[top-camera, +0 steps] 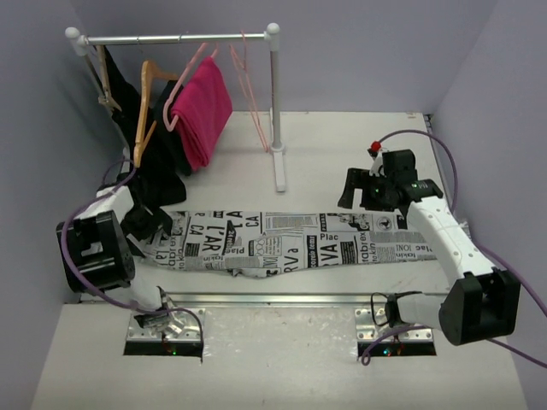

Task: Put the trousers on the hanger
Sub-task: Fold the trousers at the center of the board.

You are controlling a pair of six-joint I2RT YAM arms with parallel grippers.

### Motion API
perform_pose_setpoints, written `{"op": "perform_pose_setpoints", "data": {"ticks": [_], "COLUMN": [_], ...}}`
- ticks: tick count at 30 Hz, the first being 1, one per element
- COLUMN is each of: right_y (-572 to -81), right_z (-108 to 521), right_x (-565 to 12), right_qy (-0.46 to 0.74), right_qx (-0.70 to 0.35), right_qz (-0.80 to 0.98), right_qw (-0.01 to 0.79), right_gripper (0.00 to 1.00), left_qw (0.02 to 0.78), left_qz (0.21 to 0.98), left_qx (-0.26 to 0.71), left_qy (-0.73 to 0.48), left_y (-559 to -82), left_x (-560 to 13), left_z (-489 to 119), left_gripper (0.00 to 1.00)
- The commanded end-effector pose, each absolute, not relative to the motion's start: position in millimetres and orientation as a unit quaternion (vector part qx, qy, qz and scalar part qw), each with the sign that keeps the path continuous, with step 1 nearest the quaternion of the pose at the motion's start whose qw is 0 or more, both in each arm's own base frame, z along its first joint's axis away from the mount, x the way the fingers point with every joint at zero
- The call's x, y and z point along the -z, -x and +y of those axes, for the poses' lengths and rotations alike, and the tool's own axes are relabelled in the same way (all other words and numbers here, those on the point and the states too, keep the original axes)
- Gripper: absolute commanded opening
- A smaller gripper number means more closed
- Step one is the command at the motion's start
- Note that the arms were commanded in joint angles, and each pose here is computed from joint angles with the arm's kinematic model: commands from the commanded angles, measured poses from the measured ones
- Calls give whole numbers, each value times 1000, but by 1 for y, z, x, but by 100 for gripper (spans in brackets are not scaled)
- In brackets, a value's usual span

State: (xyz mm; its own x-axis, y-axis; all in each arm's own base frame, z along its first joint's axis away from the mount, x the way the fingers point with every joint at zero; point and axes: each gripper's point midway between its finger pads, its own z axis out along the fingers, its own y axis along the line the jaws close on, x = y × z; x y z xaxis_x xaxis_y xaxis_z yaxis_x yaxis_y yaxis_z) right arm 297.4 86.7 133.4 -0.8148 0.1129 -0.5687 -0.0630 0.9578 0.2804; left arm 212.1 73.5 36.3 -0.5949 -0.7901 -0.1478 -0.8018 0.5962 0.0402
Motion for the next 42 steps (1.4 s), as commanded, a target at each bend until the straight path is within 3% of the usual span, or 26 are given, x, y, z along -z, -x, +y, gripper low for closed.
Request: {"op": "perform_pose_setpoints", "data": {"ticks": [1, 6, 7, 10, 17, 19, 20, 27, 35, 42], "right_y": [-290, -285, -284, -283, -283, -282, -282, -277, -248, -230], "right_z": [113, 120, 121, 121, 123, 122, 122, 119, 138, 159], "right_x": [-145, -159, -160, -156, -155, -156, -156, -139, -79, -17], "right_qy": [41, 61, 64, 64, 66, 66, 66, 56, 95, 93], "right_qx": [-220, -243, -247, -247, -252, -251, -251, -234, -130, 1], "right_qz": [924, 906, 905, 906, 906, 905, 905, 925, 965, 981], "right_qw": [311, 341, 341, 337, 333, 336, 337, 295, 207, 168], "right_gripper": [99, 99, 99, 99, 99, 99, 99, 99, 99, 99], "left_qw": [22, -57, -61, -56, 29, 36, 41, 219, 336, 450], "left_qz": [904, 911, 912, 911, 913, 912, 911, 879, 851, 819], "left_qx": [-50, -20, -17, -21, 0, -1, -3, 19, 11, 61], "left_qy": [423, 407, 405, 409, 408, 408, 410, 423, 402, 349], "left_y": [-227, -216, -216, -217, -242, -245, -246, -263, -245, -254], "left_x": [-6, 39, 43, 45, 23, 21, 18, -87, -180, -288], "left_z": [80, 62, 61, 63, 67, 68, 69, 72, 73, 53], "left_gripper": [100, 95, 89, 46, 22, 3, 0, 0, 0, 0]}}
